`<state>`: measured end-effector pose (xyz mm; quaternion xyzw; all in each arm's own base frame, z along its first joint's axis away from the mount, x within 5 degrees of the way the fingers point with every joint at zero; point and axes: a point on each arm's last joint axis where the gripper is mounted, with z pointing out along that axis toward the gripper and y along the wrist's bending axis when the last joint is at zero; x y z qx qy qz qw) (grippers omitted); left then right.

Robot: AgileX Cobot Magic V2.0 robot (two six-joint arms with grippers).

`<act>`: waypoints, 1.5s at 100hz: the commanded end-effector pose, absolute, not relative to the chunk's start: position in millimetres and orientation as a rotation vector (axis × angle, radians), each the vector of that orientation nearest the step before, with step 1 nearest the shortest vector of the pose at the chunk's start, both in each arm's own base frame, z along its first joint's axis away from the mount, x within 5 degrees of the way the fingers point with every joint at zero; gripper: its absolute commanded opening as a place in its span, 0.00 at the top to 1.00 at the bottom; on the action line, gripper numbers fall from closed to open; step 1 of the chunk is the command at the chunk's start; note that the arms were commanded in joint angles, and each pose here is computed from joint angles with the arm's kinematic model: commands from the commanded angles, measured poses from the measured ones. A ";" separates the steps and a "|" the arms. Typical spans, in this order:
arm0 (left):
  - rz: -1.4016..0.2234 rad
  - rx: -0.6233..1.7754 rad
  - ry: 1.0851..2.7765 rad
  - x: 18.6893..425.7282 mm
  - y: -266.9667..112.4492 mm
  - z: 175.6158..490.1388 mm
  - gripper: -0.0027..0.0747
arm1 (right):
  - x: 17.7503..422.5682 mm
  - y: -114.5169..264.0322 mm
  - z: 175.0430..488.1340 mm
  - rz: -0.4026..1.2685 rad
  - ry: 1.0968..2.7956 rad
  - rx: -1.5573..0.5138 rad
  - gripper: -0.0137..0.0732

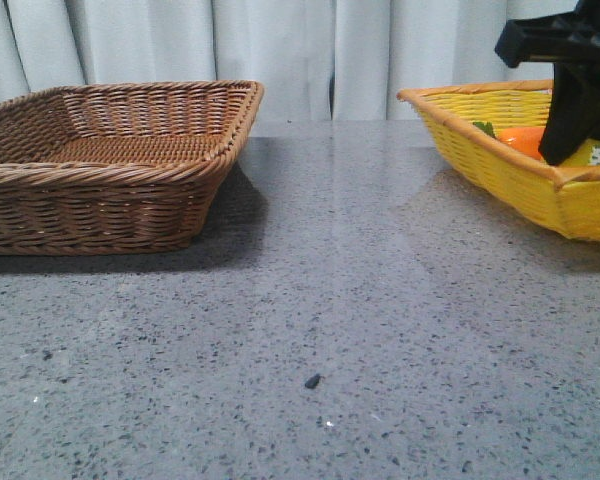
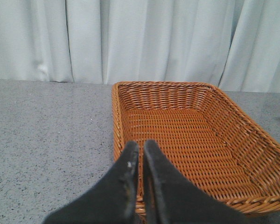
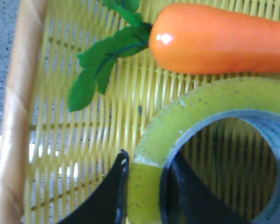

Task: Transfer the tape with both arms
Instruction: 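Grasp the tape roll with the right gripper and lift it out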

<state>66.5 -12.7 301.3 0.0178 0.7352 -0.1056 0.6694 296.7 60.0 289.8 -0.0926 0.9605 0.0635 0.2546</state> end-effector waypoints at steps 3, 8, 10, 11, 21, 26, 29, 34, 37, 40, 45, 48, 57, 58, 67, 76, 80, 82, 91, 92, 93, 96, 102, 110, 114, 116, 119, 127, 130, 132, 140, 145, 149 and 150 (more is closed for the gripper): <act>-0.260 0.019 1.560 67.6 -12.5 319.5 0.99 | 300.6 60.3 328.9 0.180 2.472 -0.248 0.91; -0.260 0.019 1.560 67.6 -12.5 319.5 0.99 | 300.9 60.9 338.9 0.183 2.467 -0.253 0.91; -0.260 0.019 1.560 67.6 -12.5 319.5 0.99 | 301.3 61.6 344.0 0.184 2.458 -0.257 0.91; -0.260 0.019 1.560 67.6 -12.5 319.5 0.99 | 300.9 62.2 345.3 0.186 2.461 -0.261 0.91; -0.260 0.019 1.560 67.6 -12.5 319.5 0.99 | 297.6 73.0 369.0 0.206 2.442 -0.314 0.91; -0.260 0.019 1.560 67.6 -12.5 319.5 0.99 | 294.4 81.2 380.9 0.220 2.429 -0.353 0.91; -0.260 0.019 1.560 67.6 -12.5 319.5 0.99 | 292.0 86.7 388.7 0.230 2.417 -0.378 0.91; -0.262 0.018 1.560 67.5 -12.6 319.5 0.99 | 286.7 98.2 398.4 0.249 2.402 -0.431 0.91; -0.262 0.018 1.560 67.5 -12.6 319.5 0.99 | 283.2 105.5 402.5 0.262 2.395 -0.465 0.91; -0.262 0.018 1.560 67.5 -12.6 319.5 0.99 | 278.9 115.3 405.7 0.278 2.384 -0.508 0.91; -0.262 0.018 1.560 67.5 -12.6 319.5 0.99 | 272.6 129.0 408.9 0.302 2.366 -0.567 0.91; -0.262 0.018 1.560 67.5 -12.6 319.5 0.99 | 268.9 136.6 408.8 0.314 2.360 -0.601 0.91; -0.261 0.019 1.567 67.5 -12.6 318.9 0.99 | 258.6 160.3 406.1 0.352 2.347 -0.701 0.91; -0.261 0.019 1.567 67.5 -12.6 318.9 0.99 | 258.4 162.3 405.2 0.355 2.349 -0.706 0.91; -0.261 0.019 1.573 67.5 -12.7 318.4 0.99 | 253.4 182.5 397.8 0.380 2.353 -0.781 0.91; -0.261 0.019 1.573 67.5 -12.7 318.3 0.99 | 252.5 198.4 388.7 0.392 2.360 -0.837 0.91; -0.261 0.019 1.573 67.5 -12.7 318.3 0.99 | 252.9 204.6 384.0 0.394 2.368 -0.858 0.91; -0.261 0.019 1.573 67.5 -12.7 318.3 0.99 | 252.8 207.1 382.5 0.396 2.368 -0.866 0.91; -0.261 0.019 1.573 67.5 -12.7 318.3 0.99 | 256.8 215.9 371.5 0.392 2.394 -0.891 0.91; -0.261 0.019 1.573 67.5 -12.7 318.3 0.99 | 257.4 216.2 370.9 0.392 2.394 -0.890 0.91; -0.261 0.019 1.573 67.5 -12.7 318.3 0.99 | 258.0 216.7 369.8 0.391 2.397 -0.891 0.91; -0.261 0.019 1.573 67.5 -12.7 318.3 0.99 | 259.9 218.2 366.5 0.388 2.406 -0.894 0.91; -0.261 0.019 1.573 67.5 -12.7 318.3 0.99 | 263.9 220.9 360.6 0.378 2.417 -0.898 0.91; -0.261 0.019 1.573 67.5 -12.7 318.3 0.99 | 268.3 224.0 353.8 0.369 2.429 -0.901 0.91; -0.261 0.019 1.573 67.5 -12.7 318.3 0.99 | 270.4 225.2 350.2 0.360 2.437 -0.906 0.91; -0.261 0.019 1.573 67.5 -12.7 318.3 0.99 | 271.7 225.8 347.9 0.352 2.442 -0.909 0.91; -0.261 0.019 1.573 67.5 -12.7 318.3 0.99 | 272.8 226.7 345.8 0.350 2.448 -0.911 0.91; -0.261 0.019 1.573 67.5 -12.7 318.3 0.99 | 275.9 228.3 340.0 0.334 2.461 -0.918 0.91; -0.261 0.019 1.573 67.5 -12.7 318.3 0.99 | 276.2 228.3 339.0 0.330 2.467 -0.917 0.91; -0.261 0.019 1.573 67.5 -12.7 318.3 0.99 | 276.6 228.6 338.1 0.329 2.470 -0.918 0.91; -0.261 0.019 1.573 67.5 -12.7 318.3 0.99 | 277.1 227.2 337.2 0.305 2.479 -0.918 0.88; -0.261 0.019 1.575 67.5 -12.7 318.2 0.99 | 277.6 225.8 336.2 0.283 2.492 -0.908 0.84; -0.261 0.019 1.575 67.5 -12.7 318.2 0.99 | 277.8 224.3 335.8 0.262 2.500 -0.905 0.79; -0.263 0.018 1.575 67.5 -12.7 318.2 0.99 | 278.0 224.0 335.8 0.256 2.499 -0.906 0.78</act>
